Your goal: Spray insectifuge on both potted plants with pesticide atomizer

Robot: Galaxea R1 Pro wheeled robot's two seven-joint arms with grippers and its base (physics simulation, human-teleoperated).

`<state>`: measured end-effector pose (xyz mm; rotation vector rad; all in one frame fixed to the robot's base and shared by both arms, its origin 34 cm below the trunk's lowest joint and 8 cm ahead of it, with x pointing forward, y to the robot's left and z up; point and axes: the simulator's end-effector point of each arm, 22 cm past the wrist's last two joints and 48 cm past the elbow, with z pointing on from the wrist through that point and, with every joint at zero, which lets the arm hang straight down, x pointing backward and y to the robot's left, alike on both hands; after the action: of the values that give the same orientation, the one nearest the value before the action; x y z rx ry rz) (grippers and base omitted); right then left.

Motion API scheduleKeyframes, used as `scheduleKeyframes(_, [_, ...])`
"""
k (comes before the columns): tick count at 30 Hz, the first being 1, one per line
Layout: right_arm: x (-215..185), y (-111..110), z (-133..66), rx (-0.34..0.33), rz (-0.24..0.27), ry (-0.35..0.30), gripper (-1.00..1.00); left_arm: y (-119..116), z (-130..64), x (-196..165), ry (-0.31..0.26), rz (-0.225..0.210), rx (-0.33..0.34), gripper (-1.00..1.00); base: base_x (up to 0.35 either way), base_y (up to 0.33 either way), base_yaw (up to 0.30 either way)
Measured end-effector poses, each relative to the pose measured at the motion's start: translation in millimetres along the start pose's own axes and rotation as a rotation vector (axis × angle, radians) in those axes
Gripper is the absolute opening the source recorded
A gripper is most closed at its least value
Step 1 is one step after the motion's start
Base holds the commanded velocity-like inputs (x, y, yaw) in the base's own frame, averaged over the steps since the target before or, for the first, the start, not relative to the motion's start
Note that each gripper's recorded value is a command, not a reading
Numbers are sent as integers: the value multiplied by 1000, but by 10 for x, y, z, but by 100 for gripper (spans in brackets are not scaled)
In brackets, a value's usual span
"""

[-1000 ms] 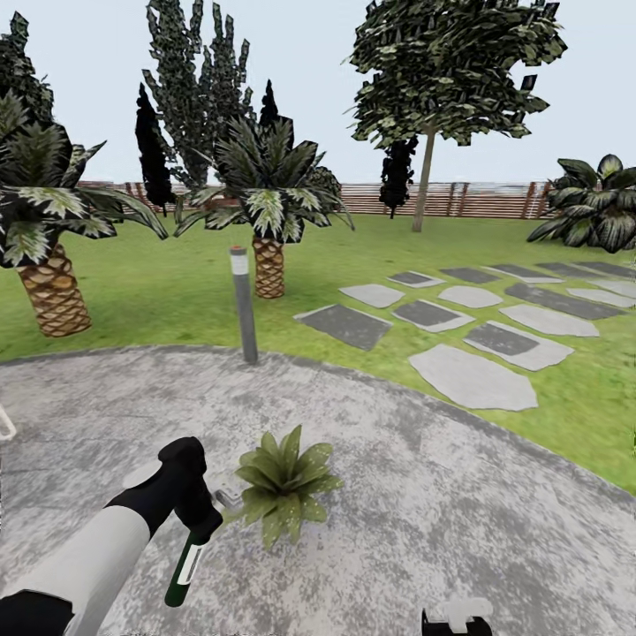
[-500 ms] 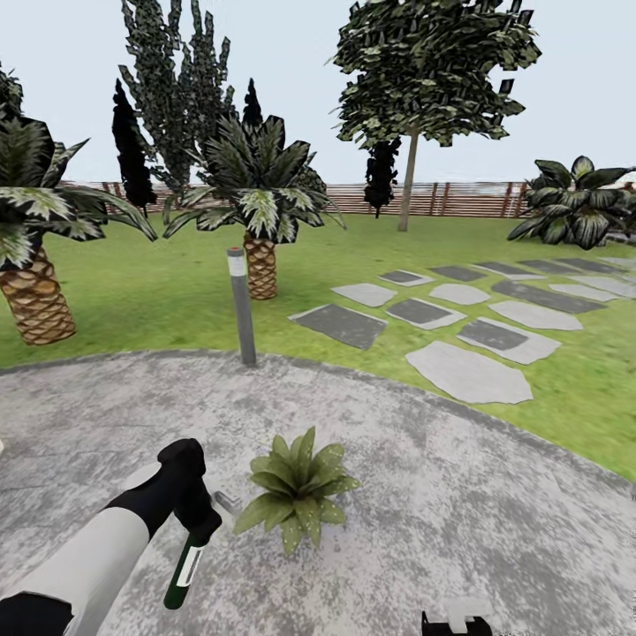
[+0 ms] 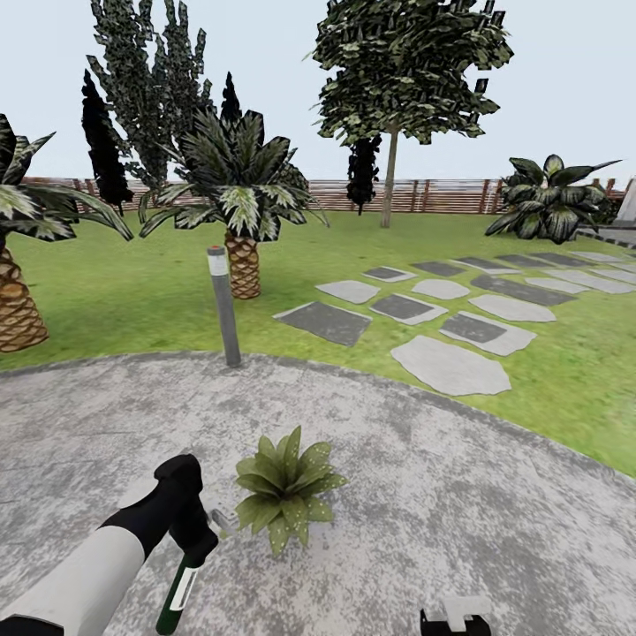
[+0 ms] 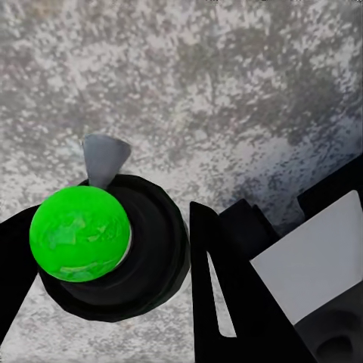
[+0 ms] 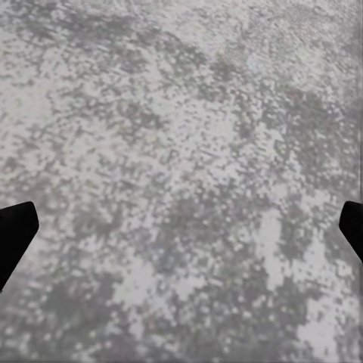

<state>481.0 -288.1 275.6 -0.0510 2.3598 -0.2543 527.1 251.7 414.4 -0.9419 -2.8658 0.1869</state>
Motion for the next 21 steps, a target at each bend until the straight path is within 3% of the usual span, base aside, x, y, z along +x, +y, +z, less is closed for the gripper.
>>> scheduleKeyframes(3, [9,-8,-1,1,-2,2,100,-2,-4,-18,-2,3,-7,-100,0,0,0])
scheduleKeyframes(8, [11,-10,-1,1,-2,2,100,208,-20,2,-9,-20,-80,-100,0,0,0])
scheduleKeyframes(13, [6,-9,0,2,-2,1,100,254,-9,21,-10,-37,-90,-100,15,33,0])
scheduleKeyframes(21, [21,-13,1,4,0,5,100,235,13,12,-9,-35,-87,-100,220,179,-123])
